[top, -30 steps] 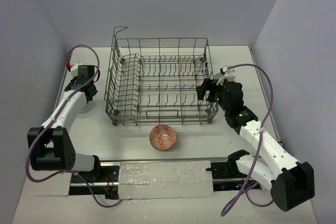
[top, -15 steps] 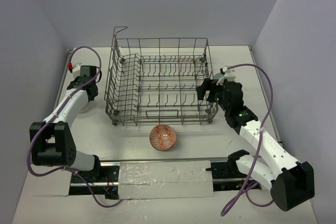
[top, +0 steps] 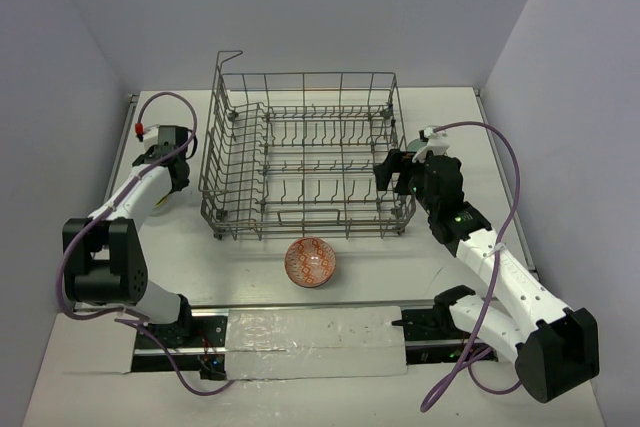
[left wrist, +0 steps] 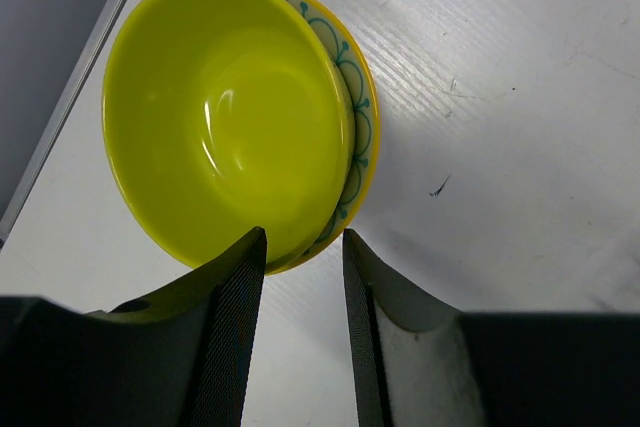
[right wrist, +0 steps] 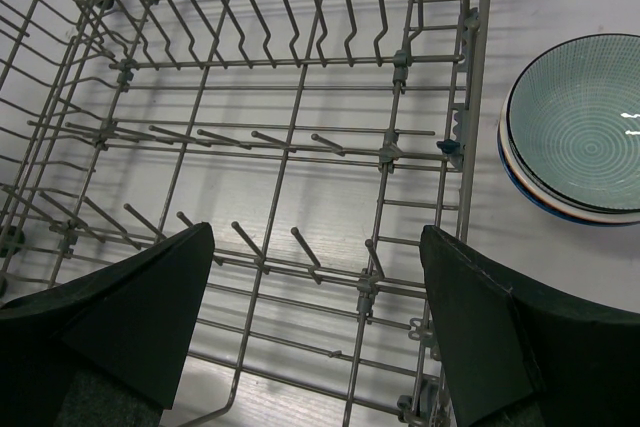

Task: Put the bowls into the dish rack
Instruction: Pick up the bowl from the bowl.

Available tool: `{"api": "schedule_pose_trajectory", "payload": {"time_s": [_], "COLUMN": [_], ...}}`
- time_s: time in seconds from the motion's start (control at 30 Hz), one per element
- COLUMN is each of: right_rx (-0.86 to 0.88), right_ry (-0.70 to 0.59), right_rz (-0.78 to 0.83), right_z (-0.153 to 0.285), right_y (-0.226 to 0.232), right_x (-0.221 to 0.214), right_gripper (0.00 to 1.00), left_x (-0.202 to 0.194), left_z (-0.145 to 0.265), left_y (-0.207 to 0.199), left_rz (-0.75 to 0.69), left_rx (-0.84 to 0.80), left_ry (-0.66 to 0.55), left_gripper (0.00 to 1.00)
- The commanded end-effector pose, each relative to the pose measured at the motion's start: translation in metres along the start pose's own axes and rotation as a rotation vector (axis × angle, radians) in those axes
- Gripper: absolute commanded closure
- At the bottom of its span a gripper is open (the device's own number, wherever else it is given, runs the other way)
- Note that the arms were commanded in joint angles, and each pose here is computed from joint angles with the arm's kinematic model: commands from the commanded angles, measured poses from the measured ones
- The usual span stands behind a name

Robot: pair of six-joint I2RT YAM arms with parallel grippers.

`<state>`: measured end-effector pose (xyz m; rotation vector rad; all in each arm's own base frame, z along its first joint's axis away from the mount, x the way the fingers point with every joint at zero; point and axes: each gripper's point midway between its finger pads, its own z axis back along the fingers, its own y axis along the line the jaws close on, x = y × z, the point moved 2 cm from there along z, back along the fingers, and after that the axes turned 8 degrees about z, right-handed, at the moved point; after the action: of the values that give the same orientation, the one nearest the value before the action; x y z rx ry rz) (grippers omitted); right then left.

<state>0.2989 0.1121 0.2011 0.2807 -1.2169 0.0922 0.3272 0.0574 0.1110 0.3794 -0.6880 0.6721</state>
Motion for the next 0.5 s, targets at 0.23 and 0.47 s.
{"api": "schedule_pose_trajectory", "payload": {"time_s": [0.23,0.47], "right_rx": [0.003,0.005], "right_ry": [-0.062,-0.064], "right_rz": [0.001,0.001], "right_z": [-0.0003,-0.0004], "right_y": [0.0044,0.0051], "right_x": [0.0267,0.0277], "right_gripper": [0.09,0.09], "left_x": [0.0145,0.0143], "left_z": [0.0033,0.002], "left_y": [-0.0032,-0.003], "left_rz": [0.022,0.022], "left_rx": [0.001,0.003], "left_ry": [-0.023,-0.019], "left_gripper": [0.65,0.73]}}
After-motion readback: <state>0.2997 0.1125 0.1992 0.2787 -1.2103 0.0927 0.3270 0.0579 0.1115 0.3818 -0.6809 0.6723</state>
